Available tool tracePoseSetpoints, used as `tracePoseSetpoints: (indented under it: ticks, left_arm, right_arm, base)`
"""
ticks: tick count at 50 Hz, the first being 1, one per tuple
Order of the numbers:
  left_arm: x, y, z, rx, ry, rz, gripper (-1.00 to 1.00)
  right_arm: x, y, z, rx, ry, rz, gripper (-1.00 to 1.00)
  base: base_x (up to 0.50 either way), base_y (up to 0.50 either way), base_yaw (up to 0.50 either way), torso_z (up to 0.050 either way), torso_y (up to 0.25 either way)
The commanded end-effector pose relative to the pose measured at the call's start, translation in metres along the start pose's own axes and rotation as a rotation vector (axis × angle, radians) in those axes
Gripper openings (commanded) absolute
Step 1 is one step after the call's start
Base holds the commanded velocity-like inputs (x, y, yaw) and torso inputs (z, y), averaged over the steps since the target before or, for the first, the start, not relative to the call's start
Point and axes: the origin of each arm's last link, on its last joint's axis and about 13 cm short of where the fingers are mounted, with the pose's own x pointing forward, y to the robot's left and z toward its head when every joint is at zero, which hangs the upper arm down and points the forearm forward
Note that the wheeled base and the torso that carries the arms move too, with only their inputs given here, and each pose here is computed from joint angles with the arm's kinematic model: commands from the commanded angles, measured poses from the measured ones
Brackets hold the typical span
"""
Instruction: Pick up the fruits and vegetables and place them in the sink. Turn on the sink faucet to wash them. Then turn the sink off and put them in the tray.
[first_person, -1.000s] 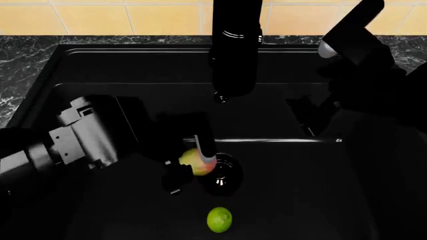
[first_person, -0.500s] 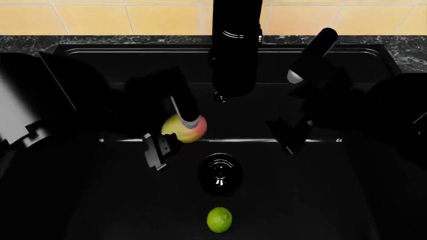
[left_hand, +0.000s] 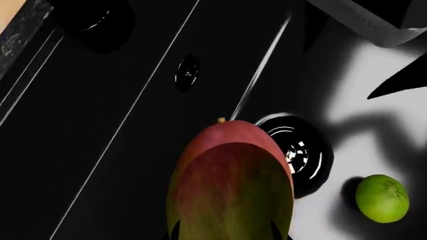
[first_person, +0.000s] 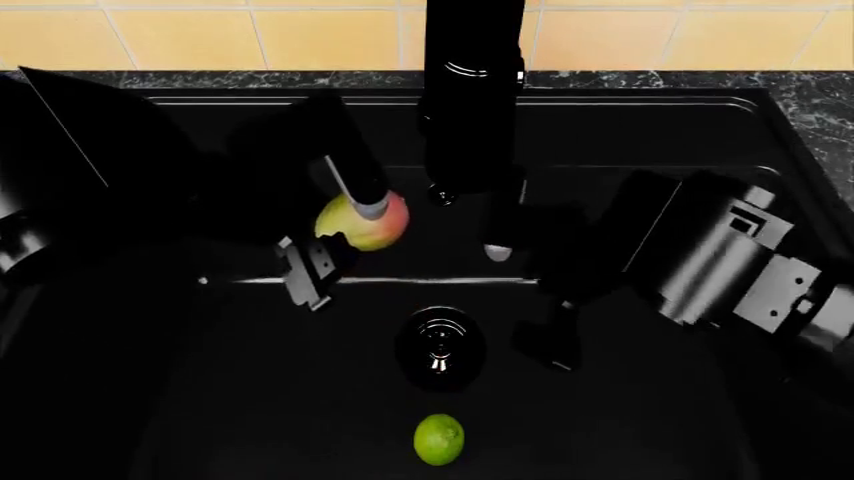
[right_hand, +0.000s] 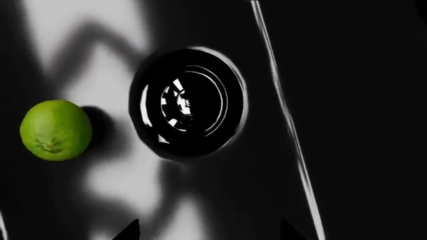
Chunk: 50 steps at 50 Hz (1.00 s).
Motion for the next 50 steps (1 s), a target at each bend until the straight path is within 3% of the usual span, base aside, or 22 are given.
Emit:
tracePoseSetpoints:
  ticks: [1, 23, 30, 36, 50]
  left_arm:
    - [-0.007, 0.003, 0.001, -0.02, -0.036, 0.045, -1.0]
    - [-0.011, 0.004, -0.003, -0.038, -0.036, 0.057, -1.0]
    - [-0.008, 0.004, -0.003, -0.042, -0.03, 0.051, -1.0]
    - [-0.006, 0.004, -0.005, -0.045, -0.018, 0.05, -1.0]
    - [-0.003, 0.004, -0.006, -0.048, -0.012, 0.046, -1.0]
  right_arm:
    - [0.022, -0.016, 0.016, -0.079, 0.059, 0.082, 1.0]
    - [0.072, -0.016, 0.021, -0.068, -0.034, 0.193, 1.0]
    - [0.086, -0.009, 0.021, -0.084, -0.117, 0.285, 1.0]
    - [0.08, 0.0, 0.019, -0.11, -0.137, 0.331, 1.0]
    - [0.064, 0.01, 0.008, -0.217, -0.046, 0.385, 1.0]
  base:
    - [0.0, 0.0, 0.0, 0.0, 0.0]
    - [0.0, 0.0, 0.0, 0.0, 0.0]
    - [0.0, 0.0, 0.0, 0.0, 0.001]
    - [0.0, 0.0, 0.0, 0.002, 0.0]
    - [0.0, 0.0, 0.0, 0.0, 0.001]
